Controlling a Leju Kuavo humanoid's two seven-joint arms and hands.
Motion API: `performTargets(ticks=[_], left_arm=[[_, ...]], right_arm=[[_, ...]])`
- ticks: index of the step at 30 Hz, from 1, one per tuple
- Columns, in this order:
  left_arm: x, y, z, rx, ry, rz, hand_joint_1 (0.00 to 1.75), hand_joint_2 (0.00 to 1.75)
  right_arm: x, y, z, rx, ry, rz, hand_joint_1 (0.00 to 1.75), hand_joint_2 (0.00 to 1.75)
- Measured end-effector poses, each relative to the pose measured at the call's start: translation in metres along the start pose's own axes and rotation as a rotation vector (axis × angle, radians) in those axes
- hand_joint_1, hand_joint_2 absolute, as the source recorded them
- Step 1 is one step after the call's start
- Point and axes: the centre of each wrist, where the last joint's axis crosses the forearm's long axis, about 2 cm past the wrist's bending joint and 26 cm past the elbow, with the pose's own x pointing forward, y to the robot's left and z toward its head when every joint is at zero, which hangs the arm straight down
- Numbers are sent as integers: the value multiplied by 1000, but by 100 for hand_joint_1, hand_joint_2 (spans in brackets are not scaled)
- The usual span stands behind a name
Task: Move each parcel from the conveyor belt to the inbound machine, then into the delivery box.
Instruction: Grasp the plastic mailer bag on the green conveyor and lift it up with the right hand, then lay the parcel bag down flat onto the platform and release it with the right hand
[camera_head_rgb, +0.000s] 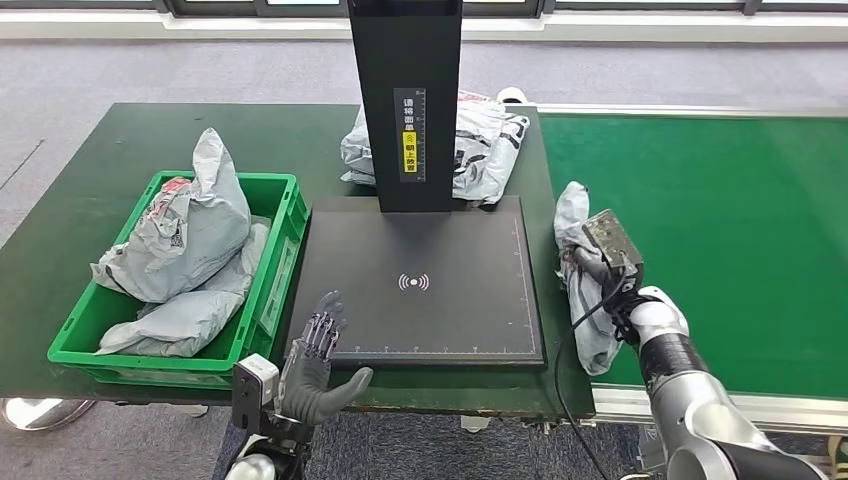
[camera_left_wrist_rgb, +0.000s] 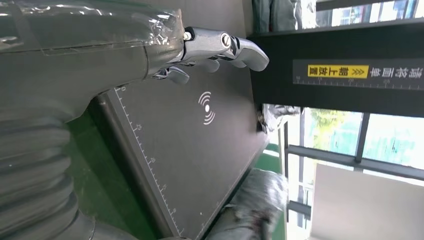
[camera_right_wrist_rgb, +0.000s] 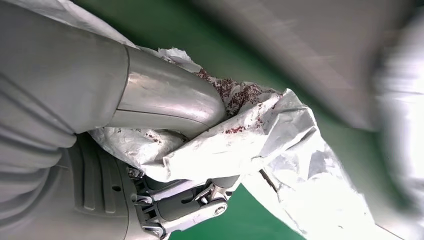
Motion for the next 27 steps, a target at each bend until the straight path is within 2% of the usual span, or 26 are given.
performTargets(ticks=[5, 9, 14, 19, 23, 27], left_arm=[[0, -3, 3, 27, 1, -16, 0, 175], [-1, -7, 5, 41, 2, -19, 0, 175], [-1, -9, 3, 55, -2, -21, 0, 175], [1, -11, -4, 66, -10, -27, 0, 175], [2, -12, -10, 63, -15, -29, 0, 175], [3, -12, -20, 49, -23, -33, 0, 175]], right_arm=[[26, 6, -5, -96, -238, -295, 175, 175], [49, 6, 2, -180, -392, -386, 175, 175], [74, 4, 19, -235, -550, -377, 175, 175], [97, 6, 32, -284, -651, -321, 175, 175], [109, 8, 33, -308, -676, -280, 175, 175], [116, 16, 21, -293, -638, -234, 175, 175]])
